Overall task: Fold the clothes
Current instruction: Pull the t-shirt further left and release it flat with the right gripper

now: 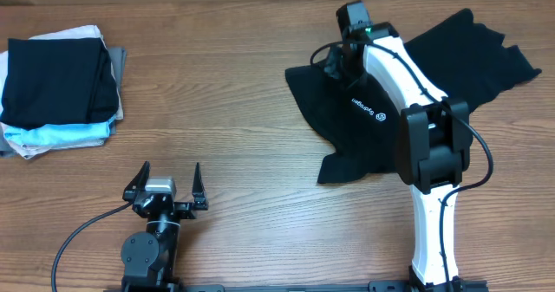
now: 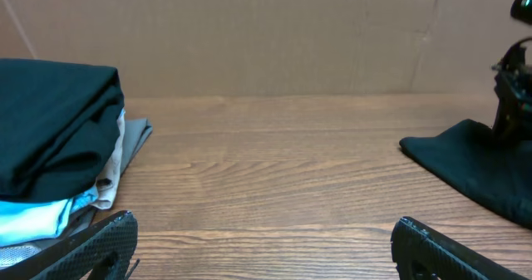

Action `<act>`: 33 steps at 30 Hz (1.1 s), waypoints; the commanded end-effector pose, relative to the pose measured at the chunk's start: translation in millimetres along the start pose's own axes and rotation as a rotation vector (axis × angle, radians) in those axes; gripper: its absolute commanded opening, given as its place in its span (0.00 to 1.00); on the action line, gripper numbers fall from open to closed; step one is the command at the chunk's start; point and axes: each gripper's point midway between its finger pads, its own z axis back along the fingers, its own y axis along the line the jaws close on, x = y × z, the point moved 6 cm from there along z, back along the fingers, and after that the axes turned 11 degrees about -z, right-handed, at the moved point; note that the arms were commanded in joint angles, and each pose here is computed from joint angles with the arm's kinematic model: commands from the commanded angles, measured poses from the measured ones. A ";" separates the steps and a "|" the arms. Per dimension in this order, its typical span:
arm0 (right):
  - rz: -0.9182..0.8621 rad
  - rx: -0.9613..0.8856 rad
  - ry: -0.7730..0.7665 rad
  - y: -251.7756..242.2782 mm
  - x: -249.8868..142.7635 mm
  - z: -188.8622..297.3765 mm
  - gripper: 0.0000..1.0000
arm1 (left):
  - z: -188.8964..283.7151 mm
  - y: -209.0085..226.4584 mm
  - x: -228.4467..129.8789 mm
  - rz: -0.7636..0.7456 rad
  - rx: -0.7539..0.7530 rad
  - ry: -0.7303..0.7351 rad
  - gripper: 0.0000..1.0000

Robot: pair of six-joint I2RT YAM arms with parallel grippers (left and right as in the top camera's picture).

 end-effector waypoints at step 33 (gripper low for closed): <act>0.005 0.266 -0.043 26.9 -17.1 -119.2 0.04 | 0.3 0.2 0.7 -0.019 0.007 -0.009 1.00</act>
